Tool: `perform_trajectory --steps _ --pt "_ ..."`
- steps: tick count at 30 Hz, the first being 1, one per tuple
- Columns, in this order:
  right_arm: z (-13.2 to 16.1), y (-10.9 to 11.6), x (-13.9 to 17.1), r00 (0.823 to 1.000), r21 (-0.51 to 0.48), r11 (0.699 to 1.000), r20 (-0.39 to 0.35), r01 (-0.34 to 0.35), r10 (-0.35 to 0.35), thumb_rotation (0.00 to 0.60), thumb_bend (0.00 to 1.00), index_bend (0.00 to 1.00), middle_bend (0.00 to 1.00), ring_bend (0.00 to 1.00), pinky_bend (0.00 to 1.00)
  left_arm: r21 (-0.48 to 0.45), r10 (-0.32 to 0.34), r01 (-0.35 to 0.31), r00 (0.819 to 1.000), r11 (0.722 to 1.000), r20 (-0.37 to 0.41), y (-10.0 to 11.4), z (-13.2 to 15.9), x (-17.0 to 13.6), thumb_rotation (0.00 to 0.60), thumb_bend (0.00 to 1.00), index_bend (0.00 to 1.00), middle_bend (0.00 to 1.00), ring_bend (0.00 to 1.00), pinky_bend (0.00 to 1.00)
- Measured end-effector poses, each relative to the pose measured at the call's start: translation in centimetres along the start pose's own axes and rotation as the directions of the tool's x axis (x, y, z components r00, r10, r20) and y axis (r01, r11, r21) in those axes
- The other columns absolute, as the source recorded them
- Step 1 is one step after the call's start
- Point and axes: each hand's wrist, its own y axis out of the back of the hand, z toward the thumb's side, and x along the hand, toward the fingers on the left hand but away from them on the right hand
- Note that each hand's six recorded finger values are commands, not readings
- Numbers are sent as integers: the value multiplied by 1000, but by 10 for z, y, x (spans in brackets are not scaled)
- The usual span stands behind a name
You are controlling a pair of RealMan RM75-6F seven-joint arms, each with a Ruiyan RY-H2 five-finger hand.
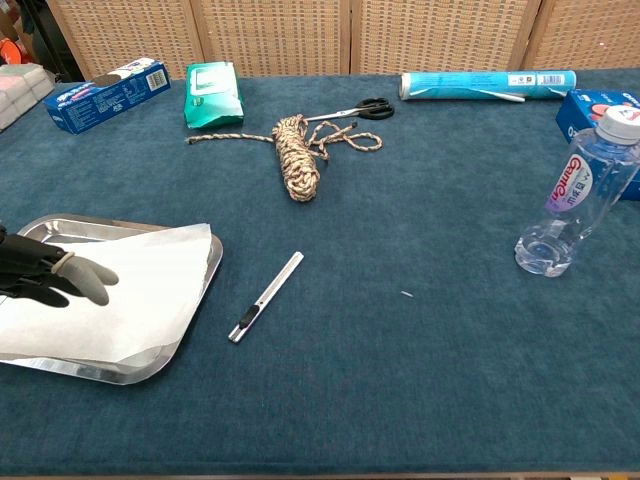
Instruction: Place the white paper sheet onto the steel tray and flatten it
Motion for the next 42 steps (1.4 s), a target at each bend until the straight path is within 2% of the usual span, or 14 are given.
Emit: perform_trajectory --steps 6,30,42 --pt "1 -1 0 1000 5 1000 -1 -3 3 600 0 0 0 0 0 12 -15 16 997 1000 -69 -3 -11 -9 600 117 227 0 0 0" --pt "2 0 1 1000 4 1000 -5 -1 1 600 0 0 0 0 0 14 -17 20 981 1000 -191 -5 -48 -14 600 117 227 0 0 0" --pt "2 -2 1 1000 10 1000 -2 -7 7 600 0 0 0 0 0 43 -5 15 975 999 -222 -2 -54 -24 600 116 227 0 0 0"
